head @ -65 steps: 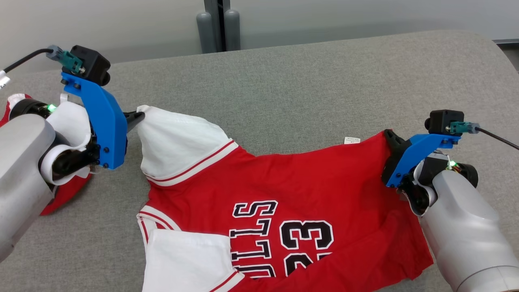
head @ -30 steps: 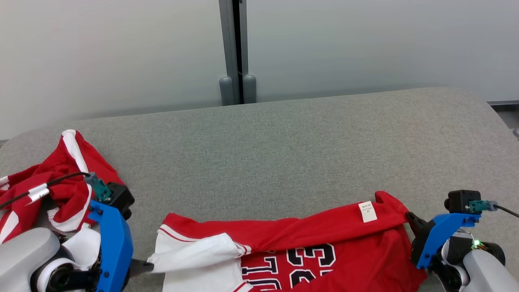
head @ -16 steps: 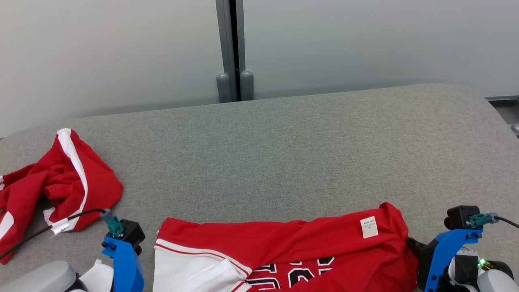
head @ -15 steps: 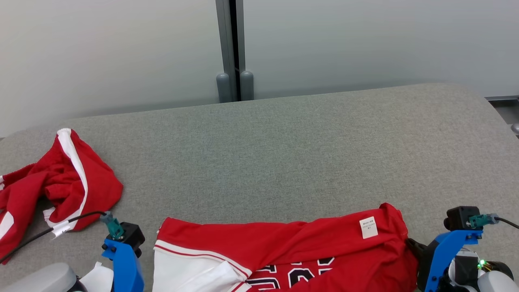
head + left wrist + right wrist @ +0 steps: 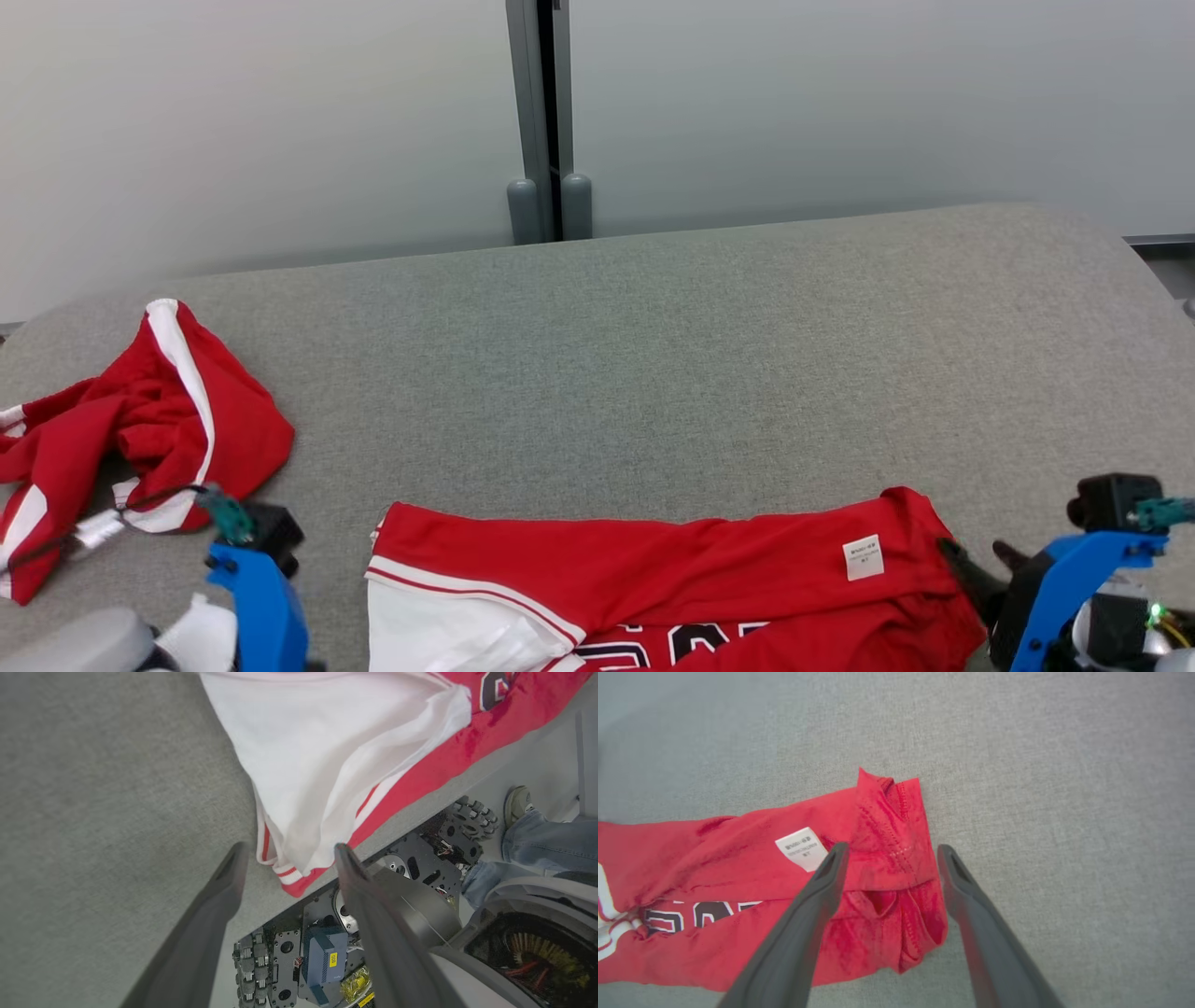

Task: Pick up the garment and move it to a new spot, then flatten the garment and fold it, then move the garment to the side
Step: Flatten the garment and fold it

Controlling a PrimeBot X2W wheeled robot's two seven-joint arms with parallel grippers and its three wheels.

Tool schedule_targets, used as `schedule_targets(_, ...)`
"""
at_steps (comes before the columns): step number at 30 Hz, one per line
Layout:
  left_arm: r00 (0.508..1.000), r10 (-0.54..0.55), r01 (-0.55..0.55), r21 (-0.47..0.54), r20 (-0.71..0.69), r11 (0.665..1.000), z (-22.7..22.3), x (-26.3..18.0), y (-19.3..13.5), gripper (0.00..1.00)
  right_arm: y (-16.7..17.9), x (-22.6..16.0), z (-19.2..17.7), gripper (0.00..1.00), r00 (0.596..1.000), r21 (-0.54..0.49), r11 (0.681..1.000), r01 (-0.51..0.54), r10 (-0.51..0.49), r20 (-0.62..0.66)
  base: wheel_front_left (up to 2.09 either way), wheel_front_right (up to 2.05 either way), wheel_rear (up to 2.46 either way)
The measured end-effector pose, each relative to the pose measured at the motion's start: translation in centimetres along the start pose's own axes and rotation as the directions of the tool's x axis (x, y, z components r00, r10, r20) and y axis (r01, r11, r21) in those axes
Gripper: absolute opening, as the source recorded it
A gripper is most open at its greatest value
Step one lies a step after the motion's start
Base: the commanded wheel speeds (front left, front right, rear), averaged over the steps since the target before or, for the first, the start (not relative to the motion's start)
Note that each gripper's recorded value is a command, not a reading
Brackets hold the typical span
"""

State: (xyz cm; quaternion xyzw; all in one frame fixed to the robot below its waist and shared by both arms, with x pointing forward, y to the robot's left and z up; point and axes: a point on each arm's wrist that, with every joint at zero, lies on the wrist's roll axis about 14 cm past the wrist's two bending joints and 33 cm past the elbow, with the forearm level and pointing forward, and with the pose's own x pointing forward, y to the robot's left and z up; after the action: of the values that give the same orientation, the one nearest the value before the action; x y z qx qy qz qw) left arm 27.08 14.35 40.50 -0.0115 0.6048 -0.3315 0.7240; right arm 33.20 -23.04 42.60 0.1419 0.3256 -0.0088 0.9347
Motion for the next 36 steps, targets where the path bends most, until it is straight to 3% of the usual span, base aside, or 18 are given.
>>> schedule_targets(3, 0.985, 0.034, -0.037, 0.017, 0.172, 0.999, 3.2, -1.9, 0.7, 1.0, 0.9, -1.1, 3.2, 1.0, 0.993, 0.017, 0.999, -0.033, 0.031, 0.117, 0.0, 0.0, 0.0)
schedule_targets(6, 0.917, 0.061, -0.083, 0.039, 0.394, 0.996, 7.3, -4.8, 1.0, 1.0, 1.5, -2.8, 7.2, 1.0, 0.957, 0.015, 0.999, -0.05, 0.044, 0.286, 0.0, 0.0, 0.0)
schedule_targets(8, 0.796, 0.081, -0.124, 0.03, 0.599, 0.992, 11.1, -7.7, 1.2, 1.0, 1.6, -4.1, 9.8, 1.0, 0.913, 0.021, 0.998, -0.053, 0.04, 0.406, 0.0, 0.0, 0.0)
schedule_targets(10, 0.615, 0.122, -0.186, -0.006, 0.779, 0.983, 14.3, -11.3, 1.7, 1.0, 2.1, -4.9, 11.7, 1.0, 0.865, 0.018, 0.998, -0.065, 0.048, 0.499, 0.0, 0.0, 0.0)
schedule_targets(13, 0.406, 0.163, -0.231, -0.072, 0.899, 0.97, 15.3, -14.1, 2.1, 1.0, 3.1, -5.3, 12.7, 1.0, 0.817, -0.014, 0.998, -0.068, 0.064, 0.573, 0.0, 0.0, 0.0)
schedule_targets(19, 0.196, 0.292, -0.282, -0.232, 0.936, 0.931, 14.0, -15.5, 3.0, 1.0, 5.5, -4.7, 12.9, 1.0, 0.751, -0.084, 0.991, -0.105, 0.134, 0.647, 0.0, 0.0, 0.0)
schedule_targets(22, 0.047, 0.322, -0.331, -0.29, 0.945, 0.898, 14.0, -17.5, 2.7, 1.0, 6.2, -4.1, 12.4, 1.0, 0.741, -0.12, 0.987, -0.111, 0.162, 0.652, 0.0, 0.0, 0.0)
schedule_targets(24, 0.003, 0.351, -0.351, -0.327, 0.936, 0.877, 12.8, -17.0, 2.6, 1.0, 5.8, -3.4, 11.4, 1.0, 0.753, -0.121, 0.987, -0.106, 0.159, 0.638, 0.0, 0.0, 0.0)
schedule_targets(27, -0.025, 0.373, -0.357, -0.356, 0.928, 0.863, 11.0, -15.8, 2.3, 1.0, 5.3, -2.5, 9.7, 1.0, 0.779, -0.121, 0.988, -0.098, 0.152, 0.608, 0.0, 0.0, 0.0)
schedule_targets(31, 0.009, 0.404, -0.336, -0.378, 0.915, 0.863, 9.0, -13.2, 2.4, 1.0, 4.6, -1.6, 7.5, 1.0, 0.809, -0.092, 0.992, -0.092, 0.128, 0.574, 0.0, 0.0, 0.0)
schedule_targets(34, -0.022, 0.437, -0.301, -0.423, 0.899, 0.855, 8.4, -13.2, 3.0, 1.0, 4.0, -1.0, 5.9, 1.0, 0.836, -0.08, 0.994, -0.08, 0.111, 0.537, 0.0, 0.0, 0.0)
schedule_targets(36, -0.011, 0.447, -0.297, -0.43, 0.894, 0.853, 7.8, -12.5, 3.2, 1.0, 2.8, -0.5, 4.3, 1.0, 0.872, -0.075, 0.996, -0.052, 0.082, 0.483, 0.0, 0.0, 0.0)
